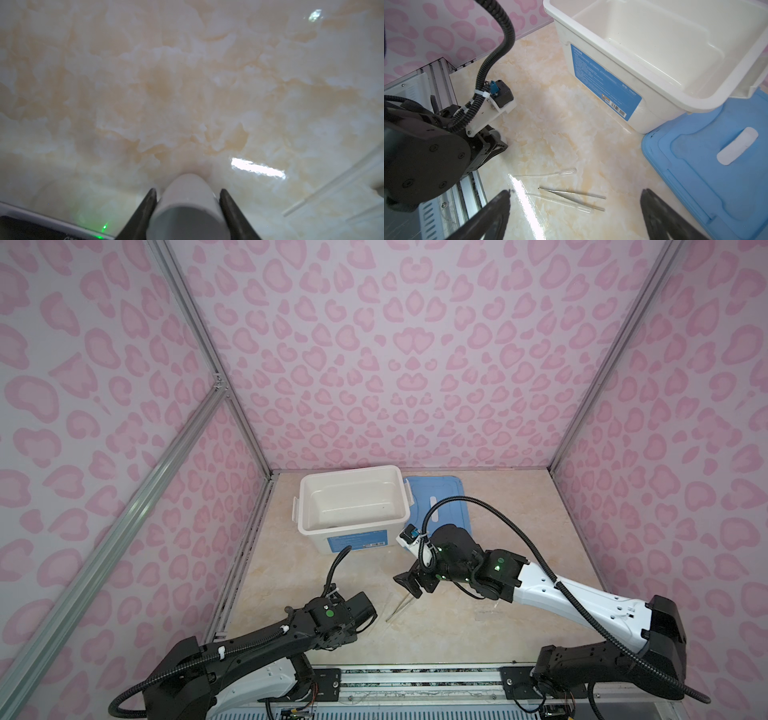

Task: Organize the chemistry lab equipment
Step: 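Lift the cup over the white bin with the left gripper while the right rises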

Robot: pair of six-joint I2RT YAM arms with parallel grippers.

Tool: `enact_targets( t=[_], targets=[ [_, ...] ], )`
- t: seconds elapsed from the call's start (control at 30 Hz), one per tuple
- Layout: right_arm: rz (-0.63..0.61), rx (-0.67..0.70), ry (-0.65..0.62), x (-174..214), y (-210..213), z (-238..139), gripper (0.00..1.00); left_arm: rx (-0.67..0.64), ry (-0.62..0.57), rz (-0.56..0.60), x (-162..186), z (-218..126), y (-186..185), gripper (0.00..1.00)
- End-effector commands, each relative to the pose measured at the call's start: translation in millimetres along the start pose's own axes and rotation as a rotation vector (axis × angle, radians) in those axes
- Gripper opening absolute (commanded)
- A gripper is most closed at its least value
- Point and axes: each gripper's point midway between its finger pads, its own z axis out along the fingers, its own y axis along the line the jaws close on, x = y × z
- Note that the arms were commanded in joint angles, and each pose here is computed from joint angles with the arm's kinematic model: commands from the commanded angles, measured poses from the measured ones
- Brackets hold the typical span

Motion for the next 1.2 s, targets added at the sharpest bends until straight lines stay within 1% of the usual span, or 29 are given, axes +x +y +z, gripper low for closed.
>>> enact_targets(
  t=[0.0, 0.07, 0.23, 0.33, 0.5, 0.67, 0.77, 0.87, 1.0, 1.13, 1.17],
  targets=[
    [0.013, -0.001, -0.004, 0, 1, 2, 0.98, -0.01, -0.042, 0.015, -10, -9, 3, 0.43],
    [0.017, -0.003, -0.012, -2, 1, 2, 0.98, 0.006, -0.062, 0.02, -16, -18, 1, 0.41],
    [0.027, 0.0, -0.069, -14, 1, 0, 0.98, 0.038, -0.116, 0.041, -39, -52, -4, 0.41],
    [0.08, 0.016, -0.135, -33, -5, -2, 0.98, 0.057, -0.157, 0.055, -63, -78, -7, 0.4],
    [0.133, 0.026, -0.212, -60, -16, -11, 0.98, 0.113, -0.238, 0.065, -118, -119, -17, 0.4],
    [0.156, 0.065, -0.239, -79, -34, -18, 0.98, 0.138, -0.334, 0.08, -182, -164, -29, 0.4],
    [0.17, 0.082, -0.259, -91, -44, -22, 0.98, 0.157, -0.377, 0.07, -219, -183, -34, 0.4],
    [0.191, 0.105, -0.269, -102, -58, -24, 0.98, 0.139, -0.404, 0.051, -253, -188, -30, 0.4],
    [0.21, 0.126, -0.263, -116, -75, -17, 0.98, 0.145, -0.415, 0.004, -295, -186, -26, 0.4],
    [0.227, 0.115, -0.263, -128, -88, -1, 0.98, 0.139, -0.401, -0.036, -333, -173, -20, 0.4],
    [0.23, 0.11, -0.279, -138, -92, -1, 0.98, 0.145, -0.399, -0.043, -342, -169, -20, 0.4]
  ],
)
